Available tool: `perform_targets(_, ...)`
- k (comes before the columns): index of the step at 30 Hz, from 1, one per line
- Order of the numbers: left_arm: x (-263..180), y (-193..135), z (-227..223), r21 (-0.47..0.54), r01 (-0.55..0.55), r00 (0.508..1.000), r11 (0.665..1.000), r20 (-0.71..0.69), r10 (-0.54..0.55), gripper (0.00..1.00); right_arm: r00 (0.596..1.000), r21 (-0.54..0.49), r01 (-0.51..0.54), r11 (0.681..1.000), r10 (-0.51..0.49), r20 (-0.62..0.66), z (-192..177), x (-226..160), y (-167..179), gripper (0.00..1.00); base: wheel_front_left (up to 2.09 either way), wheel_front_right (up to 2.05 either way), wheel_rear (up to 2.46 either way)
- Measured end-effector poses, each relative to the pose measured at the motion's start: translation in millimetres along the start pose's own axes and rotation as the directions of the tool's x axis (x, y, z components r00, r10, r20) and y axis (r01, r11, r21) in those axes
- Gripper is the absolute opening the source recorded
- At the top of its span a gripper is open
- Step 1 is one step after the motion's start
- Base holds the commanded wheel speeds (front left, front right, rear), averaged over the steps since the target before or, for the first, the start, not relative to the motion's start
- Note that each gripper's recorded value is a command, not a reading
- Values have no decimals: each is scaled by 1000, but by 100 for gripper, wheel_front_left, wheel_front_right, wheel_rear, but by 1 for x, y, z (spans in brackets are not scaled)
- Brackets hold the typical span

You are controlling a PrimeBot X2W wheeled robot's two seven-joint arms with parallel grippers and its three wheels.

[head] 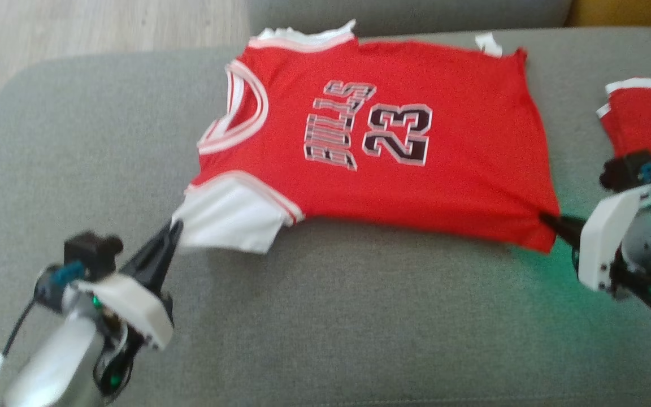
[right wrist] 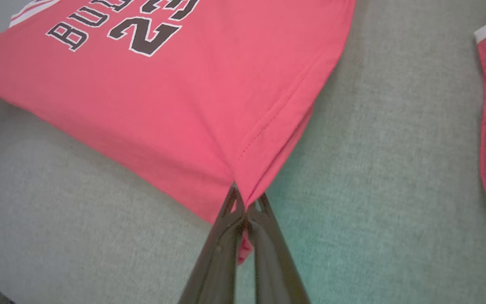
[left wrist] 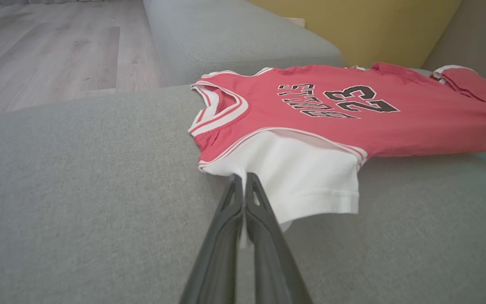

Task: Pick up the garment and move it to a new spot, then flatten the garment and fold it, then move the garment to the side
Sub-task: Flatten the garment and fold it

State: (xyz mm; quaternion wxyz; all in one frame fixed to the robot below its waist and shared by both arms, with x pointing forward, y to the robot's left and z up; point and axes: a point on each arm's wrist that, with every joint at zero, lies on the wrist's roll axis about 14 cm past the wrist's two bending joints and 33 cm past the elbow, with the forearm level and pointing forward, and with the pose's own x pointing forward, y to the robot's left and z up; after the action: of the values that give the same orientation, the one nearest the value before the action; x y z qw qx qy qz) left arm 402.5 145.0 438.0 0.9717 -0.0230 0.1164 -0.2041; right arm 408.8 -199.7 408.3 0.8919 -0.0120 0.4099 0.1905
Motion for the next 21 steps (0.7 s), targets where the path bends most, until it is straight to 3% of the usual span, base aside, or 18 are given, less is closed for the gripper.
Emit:
perform_targets(10, -38, -27, -12, 10, 44, 999, 999, -18, -44, 0, 997, 18, -43, 999, 44, -70, -36, -35, 13, 0, 0, 0, 0)
perform_targets(21, -4, -19, 21, 70, 69, 997, 995, 14, -70, 0, 997, 133, -33, 991, 42, -67, -22, -27, -1, 0, 0, 0, 0)
